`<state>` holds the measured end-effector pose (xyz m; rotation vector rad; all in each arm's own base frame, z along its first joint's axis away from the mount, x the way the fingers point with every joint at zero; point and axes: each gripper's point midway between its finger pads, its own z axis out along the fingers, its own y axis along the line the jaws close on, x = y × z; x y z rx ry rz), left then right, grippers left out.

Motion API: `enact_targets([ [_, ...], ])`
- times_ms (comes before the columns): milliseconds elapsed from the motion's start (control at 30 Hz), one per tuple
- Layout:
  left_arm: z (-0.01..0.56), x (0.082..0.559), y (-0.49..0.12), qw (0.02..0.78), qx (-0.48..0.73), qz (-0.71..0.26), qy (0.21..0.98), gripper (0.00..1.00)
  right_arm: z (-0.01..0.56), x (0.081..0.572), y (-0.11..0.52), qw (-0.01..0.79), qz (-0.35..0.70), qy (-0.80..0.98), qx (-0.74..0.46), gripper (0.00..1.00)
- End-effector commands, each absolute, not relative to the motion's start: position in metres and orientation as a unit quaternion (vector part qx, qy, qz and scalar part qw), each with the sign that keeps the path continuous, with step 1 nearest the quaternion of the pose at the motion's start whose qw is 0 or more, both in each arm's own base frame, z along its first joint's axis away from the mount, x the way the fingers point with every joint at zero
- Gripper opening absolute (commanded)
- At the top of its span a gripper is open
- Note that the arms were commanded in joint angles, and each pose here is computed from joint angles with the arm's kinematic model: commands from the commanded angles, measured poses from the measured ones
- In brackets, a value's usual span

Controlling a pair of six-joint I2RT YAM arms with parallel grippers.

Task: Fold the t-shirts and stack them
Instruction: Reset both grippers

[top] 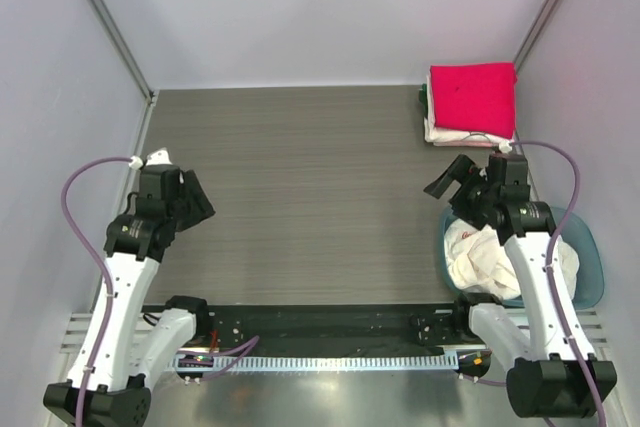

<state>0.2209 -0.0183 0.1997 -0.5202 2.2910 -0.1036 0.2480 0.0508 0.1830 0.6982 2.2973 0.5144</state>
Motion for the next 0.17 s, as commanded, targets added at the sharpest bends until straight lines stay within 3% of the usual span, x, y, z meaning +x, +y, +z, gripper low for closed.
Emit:
enact_targets([
  [0, 0.209, 0.232, -0.027, 0.42, -0.18, -0.069, 0.887, 0.59, 0.196, 0.238, 0.052, 0.352, 0.204, 0.874, 0.266, 1.0],
  [133, 0.21, 0.234, -0.026, 0.429, -0.173, -0.067, 0.884, 0.6, 0.186, 0.23, 0.045, 0.335, 0.179, 0.882, 0.28, 1.0],
])
